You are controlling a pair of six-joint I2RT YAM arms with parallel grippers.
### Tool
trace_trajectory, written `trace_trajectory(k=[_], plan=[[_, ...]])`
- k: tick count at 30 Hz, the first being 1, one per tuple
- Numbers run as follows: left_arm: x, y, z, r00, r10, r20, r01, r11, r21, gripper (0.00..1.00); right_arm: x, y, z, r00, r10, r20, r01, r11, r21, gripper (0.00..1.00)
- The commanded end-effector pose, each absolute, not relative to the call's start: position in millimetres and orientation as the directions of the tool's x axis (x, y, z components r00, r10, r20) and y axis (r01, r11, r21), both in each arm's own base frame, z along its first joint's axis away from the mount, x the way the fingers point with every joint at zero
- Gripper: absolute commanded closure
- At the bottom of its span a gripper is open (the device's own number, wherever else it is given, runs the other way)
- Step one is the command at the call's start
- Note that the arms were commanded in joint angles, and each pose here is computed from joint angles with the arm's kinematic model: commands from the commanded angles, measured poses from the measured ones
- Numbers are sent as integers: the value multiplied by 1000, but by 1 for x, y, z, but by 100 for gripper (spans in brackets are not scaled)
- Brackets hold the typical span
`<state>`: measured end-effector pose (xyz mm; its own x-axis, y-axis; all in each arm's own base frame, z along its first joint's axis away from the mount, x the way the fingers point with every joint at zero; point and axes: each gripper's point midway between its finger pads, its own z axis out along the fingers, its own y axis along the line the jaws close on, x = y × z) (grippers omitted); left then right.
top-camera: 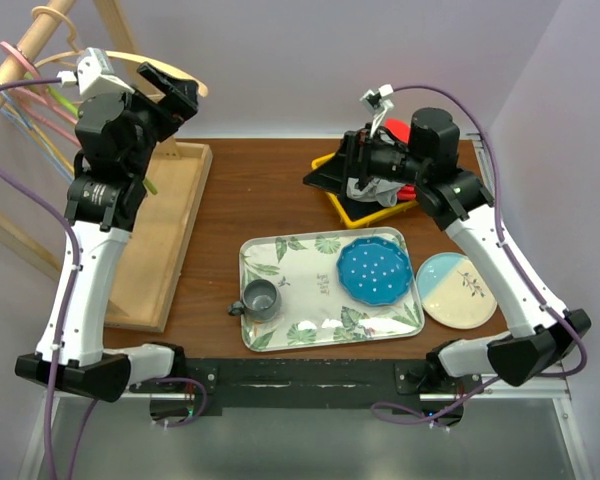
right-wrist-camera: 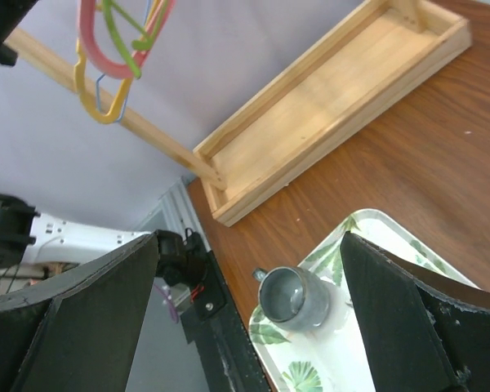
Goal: Remove the tank top from the hanger
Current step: Reset both arms
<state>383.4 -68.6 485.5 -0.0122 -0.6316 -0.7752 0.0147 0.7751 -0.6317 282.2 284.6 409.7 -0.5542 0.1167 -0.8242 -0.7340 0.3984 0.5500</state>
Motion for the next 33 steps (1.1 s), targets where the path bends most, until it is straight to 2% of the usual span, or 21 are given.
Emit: trace_trajectory(k=[1,8,11,15,19,21,24,29,33], plan=[[368,-95,484,-101,-457,-884,148,871,-468,0,284,265,417,-510,165,-844,-692,504,517,1],[339,-128,476,-153,-265,-952,359,883,-304,0,301,239,404,-523,226,-822,-535,664,522,1],[319,-147,473,-133,-253,-958,495,821,-285,0,303,224,403,-509,251,-824,-473,718,511,1],[280,-182,465,-162,-245,-956,711,642,-286,0,301,208,406,-470,281,-837,-421,762,493,1],[263,-199,438,-247,-241,-939,776,531,-340,0,295,197,411,-444,298,-845,-398,779,484,1],[247,-201,441,-225,-248,-942,806,495,-323,0,290,195,415,-432,304,-849,-409,773,485,1],[232,-200,440,-179,-259,-949,835,471,-286,0,285,193,416,-421,314,-851,-417,766,489,1],[233,-199,416,-193,-265,-945,824,479,-303,0,275,189,416,-375,347,-860,-447,745,495,1],[228,-203,410,-209,-272,-939,842,438,-314,0,275,186,414,-348,349,-870,-452,751,482,1]])
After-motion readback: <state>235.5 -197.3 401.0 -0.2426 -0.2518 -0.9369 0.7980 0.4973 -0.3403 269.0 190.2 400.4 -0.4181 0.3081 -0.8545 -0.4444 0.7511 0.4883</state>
